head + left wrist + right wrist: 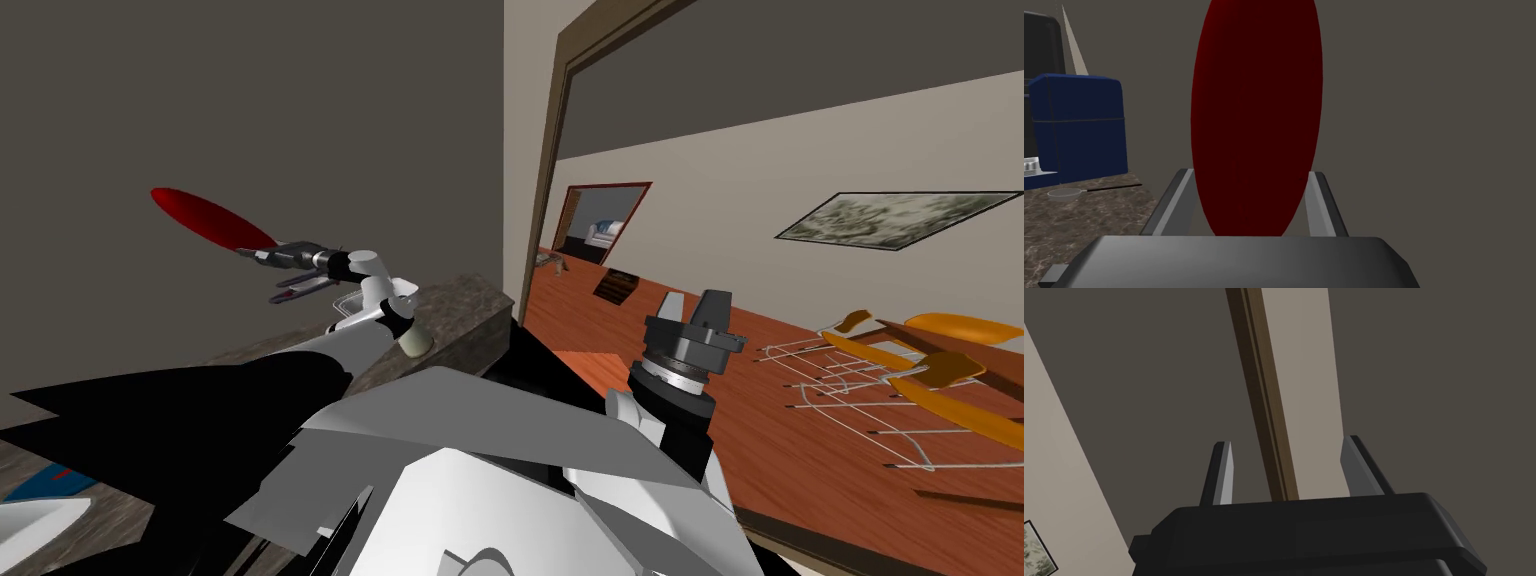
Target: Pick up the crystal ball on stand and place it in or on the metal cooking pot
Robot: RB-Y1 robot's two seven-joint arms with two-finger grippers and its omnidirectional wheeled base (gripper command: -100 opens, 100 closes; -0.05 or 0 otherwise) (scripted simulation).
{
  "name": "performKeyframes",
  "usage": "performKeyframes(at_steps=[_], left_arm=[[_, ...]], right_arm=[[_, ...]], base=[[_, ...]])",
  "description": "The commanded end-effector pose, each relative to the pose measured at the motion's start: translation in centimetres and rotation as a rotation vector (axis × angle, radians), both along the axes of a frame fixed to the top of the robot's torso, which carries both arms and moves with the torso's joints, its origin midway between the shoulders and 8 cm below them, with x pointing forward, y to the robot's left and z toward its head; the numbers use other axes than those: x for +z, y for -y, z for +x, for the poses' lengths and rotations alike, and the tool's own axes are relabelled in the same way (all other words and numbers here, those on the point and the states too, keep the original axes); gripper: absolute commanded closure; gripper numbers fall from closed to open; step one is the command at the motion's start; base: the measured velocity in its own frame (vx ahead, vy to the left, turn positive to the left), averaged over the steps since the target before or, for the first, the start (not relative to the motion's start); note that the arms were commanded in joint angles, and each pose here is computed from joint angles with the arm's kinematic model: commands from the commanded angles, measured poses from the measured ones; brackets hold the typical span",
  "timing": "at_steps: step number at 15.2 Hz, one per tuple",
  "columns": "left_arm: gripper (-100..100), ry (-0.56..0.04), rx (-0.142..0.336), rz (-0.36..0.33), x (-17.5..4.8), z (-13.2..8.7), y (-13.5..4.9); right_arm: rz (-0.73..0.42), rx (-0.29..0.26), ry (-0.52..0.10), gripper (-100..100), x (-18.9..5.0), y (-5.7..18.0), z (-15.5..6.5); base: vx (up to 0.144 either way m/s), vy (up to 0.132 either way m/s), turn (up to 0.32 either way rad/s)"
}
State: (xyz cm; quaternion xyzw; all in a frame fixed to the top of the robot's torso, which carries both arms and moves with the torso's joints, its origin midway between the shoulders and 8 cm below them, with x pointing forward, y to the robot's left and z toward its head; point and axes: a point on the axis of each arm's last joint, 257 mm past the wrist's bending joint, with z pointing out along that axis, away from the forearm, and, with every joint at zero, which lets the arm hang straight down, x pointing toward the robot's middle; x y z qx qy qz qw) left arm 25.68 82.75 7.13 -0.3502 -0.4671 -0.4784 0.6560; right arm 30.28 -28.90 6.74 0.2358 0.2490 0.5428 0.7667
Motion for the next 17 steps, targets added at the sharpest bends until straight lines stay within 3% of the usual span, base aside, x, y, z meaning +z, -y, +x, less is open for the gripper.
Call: performKeyframes(at_steps=[1, 2, 7, 8, 9, 10, 11, 12, 16, 17], left_arm=[[100, -0.040, 0.003, -0.075, -3.9, 0.4, 0.0], [100, -0.053, 0.004, -0.101, -5.5, 0.4, 0.0], [100, -0.066, 0.005, -0.126, -6.9, 0.4, 0.1], [100, -0.098, 0.004, -0.185, -10.5, 0.3, 0.3], [100, -0.098, 0.004, -0.185, -10.5, 0.3, 0.3], [100, -0.113, 0.003, -0.212, -12.1, 0.2, 0.5], [100, -0.097, 0.002, -0.185, -10.4, 0.5, 0.5], [-100, -0.100, 0.002, -0.193, -10.9, 0.6, 0.6], [-100, -0.100, 0.002, -0.193, -10.9, 0.6, 0.6], [-100, -0.085, 0.000, -0.187, -8.9, 1.0, 0.2]], right_arm=[[0.000, 0.000, 0.000, 0, 0.0, 0.0, 0.0], [0.000, 0.000, 0.000, 0, 0.0, 0.0, 0.0], [0.000, 0.000, 0.000, 0, 0.0, 0.0, 0.0], [0.000, 0.000, 0.000, 0, 0.0, 0.0, 0.0], [0.000, 0.000, 0.000, 0, 0.0, 0.0, 0.0], [0.000, 0.000, 0.000, 0, 0.0, 0.0, 0.0], [0.000, 0.000, 0.000, 0, 0.0, 0.0, 0.0], [0.000, 0.000, 0.000, 0, 0.0, 0.0, 0.0], [0.000, 0.000, 0.000, 0, 0.0, 0.0, 0.0], [0.000, 0.000, 0.000, 0, 0.0, 0.0, 0.0]], base=[[0.126, -0.026, -0.079], [0.105, -0.031, -0.062], [0.042, -0.016, -0.017], [0.047, 0.009, 0.005], [0.068, 0.018, -0.010], [0.067, 0.029, -0.001], [0.038, 0.013, -0.007], [0.012, -0.001, -0.005], [0.002, 0.000, 0.000], [-0.035, -0.021, 0.019]])
